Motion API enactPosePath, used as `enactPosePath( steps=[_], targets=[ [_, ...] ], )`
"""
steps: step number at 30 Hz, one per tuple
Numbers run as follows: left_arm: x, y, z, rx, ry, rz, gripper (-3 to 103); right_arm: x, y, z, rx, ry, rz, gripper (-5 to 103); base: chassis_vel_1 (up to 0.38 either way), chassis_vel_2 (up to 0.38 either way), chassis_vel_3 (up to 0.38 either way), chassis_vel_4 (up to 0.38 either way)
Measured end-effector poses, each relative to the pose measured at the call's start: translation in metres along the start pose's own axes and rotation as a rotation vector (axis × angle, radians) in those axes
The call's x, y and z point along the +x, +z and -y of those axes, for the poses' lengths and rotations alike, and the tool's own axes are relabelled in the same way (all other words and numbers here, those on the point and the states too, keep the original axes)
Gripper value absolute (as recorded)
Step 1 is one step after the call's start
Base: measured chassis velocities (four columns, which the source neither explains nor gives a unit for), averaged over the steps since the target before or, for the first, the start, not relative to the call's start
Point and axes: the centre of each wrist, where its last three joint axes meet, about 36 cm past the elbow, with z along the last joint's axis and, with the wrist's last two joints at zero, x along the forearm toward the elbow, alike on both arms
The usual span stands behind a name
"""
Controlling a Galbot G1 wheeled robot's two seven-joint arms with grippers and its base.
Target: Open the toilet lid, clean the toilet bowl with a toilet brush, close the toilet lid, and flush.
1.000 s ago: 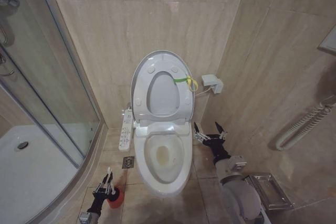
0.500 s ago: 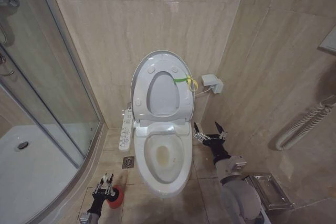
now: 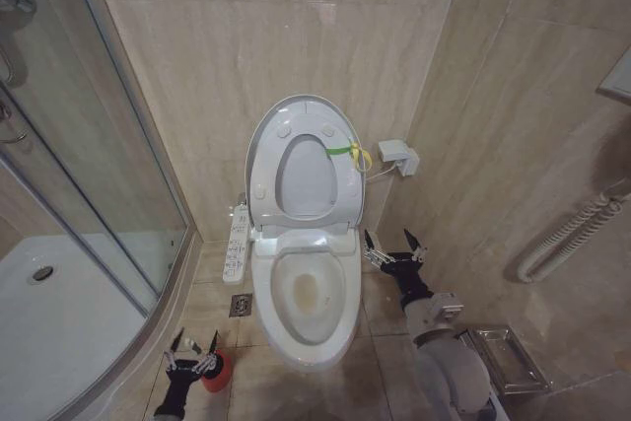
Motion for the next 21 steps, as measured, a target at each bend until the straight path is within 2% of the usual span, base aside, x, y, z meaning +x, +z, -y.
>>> enactPosePath(
  steps=[2, 4, 5, 6, 8, 9, 12, 13, 18, 21],
  targets=[
    [-0.001, -0.009, -0.001, -0.003, -0.008, 0.017, 93, 0.0, 0.0, 0.0, 0.0, 0.0, 0.0, 100, 0.0, 0.0, 0.0, 0.0],
    [-0.006, -0.037, -0.003, -0.006, -0.033, 0.061, 93, 0.0, 0.0, 0.0, 0.0, 0.0, 0.0, 100, 0.0, 0.0, 0.0, 0.0],
    [-0.006, -0.037, -0.003, -0.006, -0.033, 0.061, 93, 0.0, 0.0, 0.0, 0.0, 0.0, 0.0, 100, 0.0, 0.0, 0.0, 0.0],
    [-0.007, -0.05, -0.003, -0.006, -0.041, 0.077, 100, 0.0, 0.0, 0.0, 0.0, 0.0, 0.0, 100, 0.0, 0.0, 0.0, 0.0],
    [-0.006, -0.081, -0.004, -0.007, -0.05, 0.111, 100, 0.0, 0.0, 0.0, 0.0, 0.0, 0.0, 100, 0.0, 0.0, 0.0, 0.0],
    [-0.006, -0.081, -0.004, -0.007, -0.05, 0.111, 100, 0.0, 0.0, 0.0, 0.0, 0.0, 0.0, 100, 0.0, 0.0, 0.0, 0.0],
    [-0.002, -0.122, -0.005, -0.014, -0.057, 0.151, 100, 0.0, 0.0, 0.0, 0.0, 0.0, 0.0, 100, 0.0, 0.0, 0.0, 0.0],
    [-0.002, -0.122, -0.005, -0.014, -0.057, 0.151, 100, 0.0, 0.0, 0.0, 0.0, 0.0, 0.0, 100, 0.0, 0.0, 0.0, 0.0],
    [-0.005, -0.19, -0.007, -0.004, -0.091, 0.223, 100, 0.0, 0.0, 0.0, 0.0, 0.0, 0.0, 100, 0.0, 0.0, 0.0, 0.0],
    [-0.006, -0.206, -0.007, 0.008, -0.114, 0.234, 100, 0.0, 0.0, 0.0, 0.0, 0.0, 0.0, 100, 0.0, 0.0, 0.0, 0.0]
  ],
)
